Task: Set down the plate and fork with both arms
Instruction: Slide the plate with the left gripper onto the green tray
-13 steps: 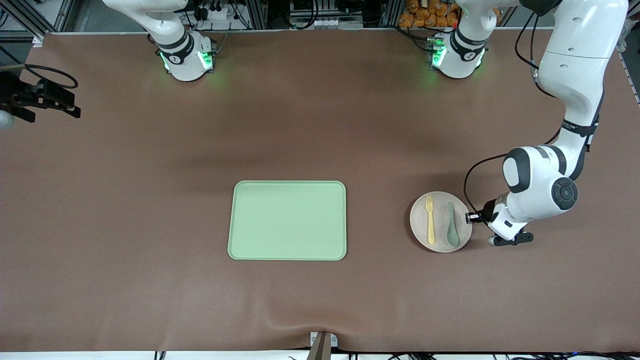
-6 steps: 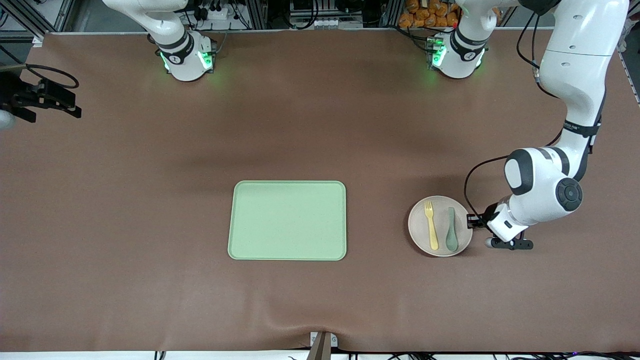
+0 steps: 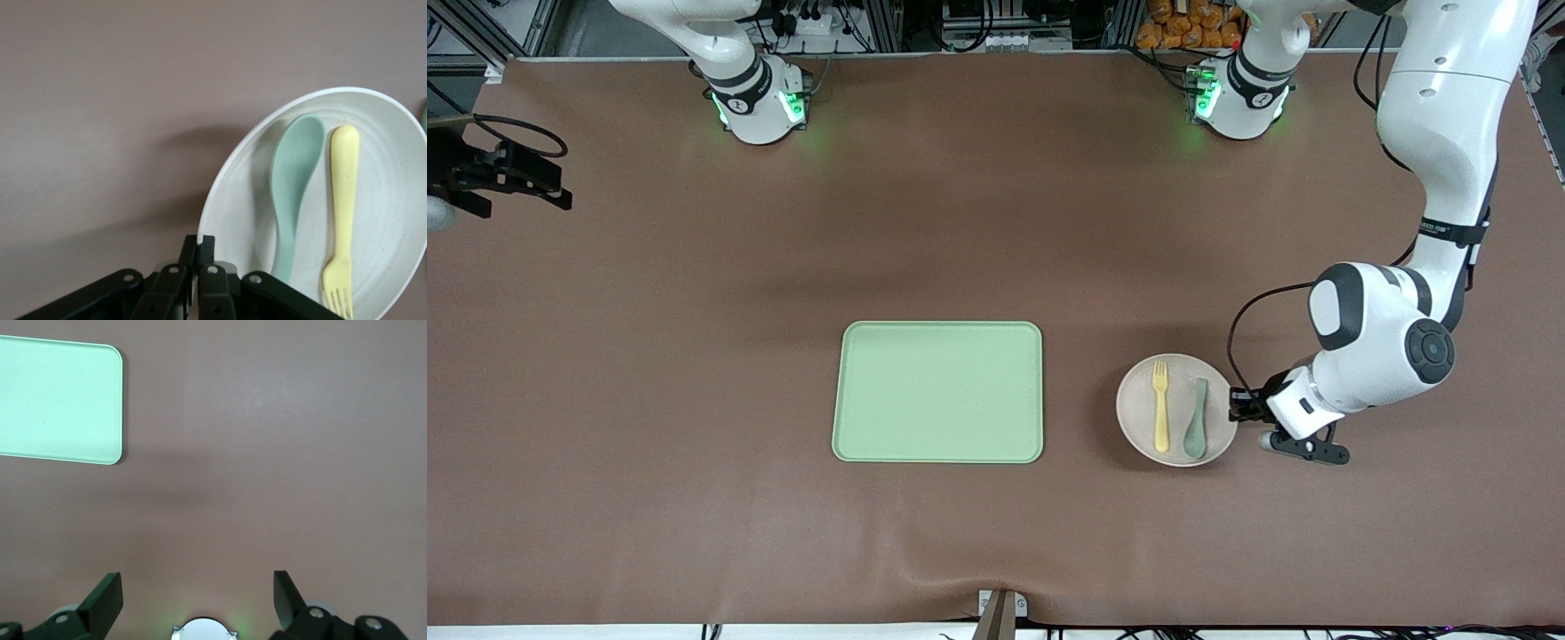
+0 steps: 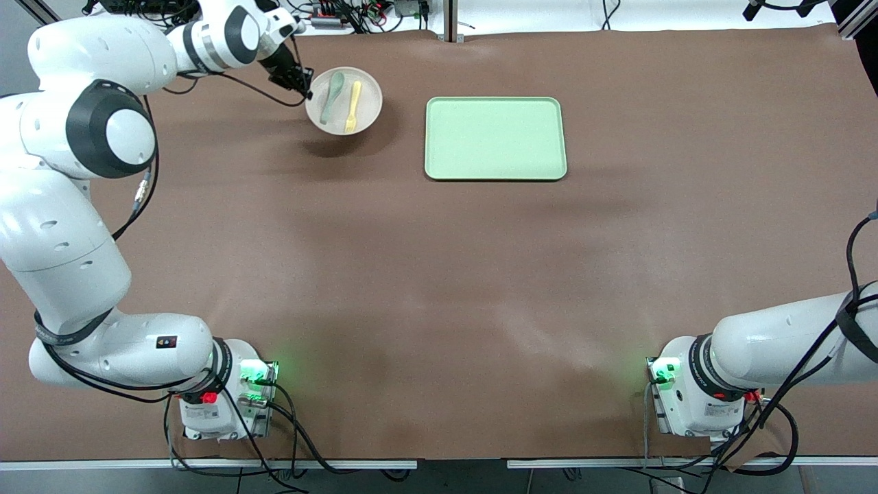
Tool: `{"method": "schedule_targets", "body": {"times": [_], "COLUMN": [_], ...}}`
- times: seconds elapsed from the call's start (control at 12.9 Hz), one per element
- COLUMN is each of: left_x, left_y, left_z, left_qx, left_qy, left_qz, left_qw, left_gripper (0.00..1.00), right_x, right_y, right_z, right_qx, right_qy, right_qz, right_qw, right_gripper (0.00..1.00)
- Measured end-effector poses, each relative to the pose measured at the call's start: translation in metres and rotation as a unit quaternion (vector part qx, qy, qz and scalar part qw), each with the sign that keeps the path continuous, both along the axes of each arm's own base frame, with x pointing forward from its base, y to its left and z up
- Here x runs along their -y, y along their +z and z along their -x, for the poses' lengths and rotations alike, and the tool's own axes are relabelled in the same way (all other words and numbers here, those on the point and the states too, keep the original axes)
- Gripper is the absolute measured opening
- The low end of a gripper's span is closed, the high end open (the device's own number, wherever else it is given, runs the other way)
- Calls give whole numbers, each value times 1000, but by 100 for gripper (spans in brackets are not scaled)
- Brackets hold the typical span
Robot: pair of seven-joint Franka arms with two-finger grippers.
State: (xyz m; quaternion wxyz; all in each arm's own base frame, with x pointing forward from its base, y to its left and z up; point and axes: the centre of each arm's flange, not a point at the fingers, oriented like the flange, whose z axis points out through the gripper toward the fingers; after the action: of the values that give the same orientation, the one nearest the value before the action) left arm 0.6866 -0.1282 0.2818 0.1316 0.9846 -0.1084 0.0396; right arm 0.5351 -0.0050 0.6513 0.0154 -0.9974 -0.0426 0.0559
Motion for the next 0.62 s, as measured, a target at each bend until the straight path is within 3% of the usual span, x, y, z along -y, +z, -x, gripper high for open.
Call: {"method": "schedule_targets", "body": {"times": [0.23,0.62], "left_x": [70,167], "left_y": [16,31], "left_z": [7,22], "left_qx": [4,-6], "left_qy": [-11,21], "left_qz": [7,22], "left_qw": [1000,1000], "left_gripper": [4,4], "right_x": [0,0], "right_y": [0,0], "right_z": [0,0], "right_qx": [0,0], "right_qy": [0,0], "right_qz": [0,0], "right_qw": [1000,1000], "right_gripper": [100,100]}}
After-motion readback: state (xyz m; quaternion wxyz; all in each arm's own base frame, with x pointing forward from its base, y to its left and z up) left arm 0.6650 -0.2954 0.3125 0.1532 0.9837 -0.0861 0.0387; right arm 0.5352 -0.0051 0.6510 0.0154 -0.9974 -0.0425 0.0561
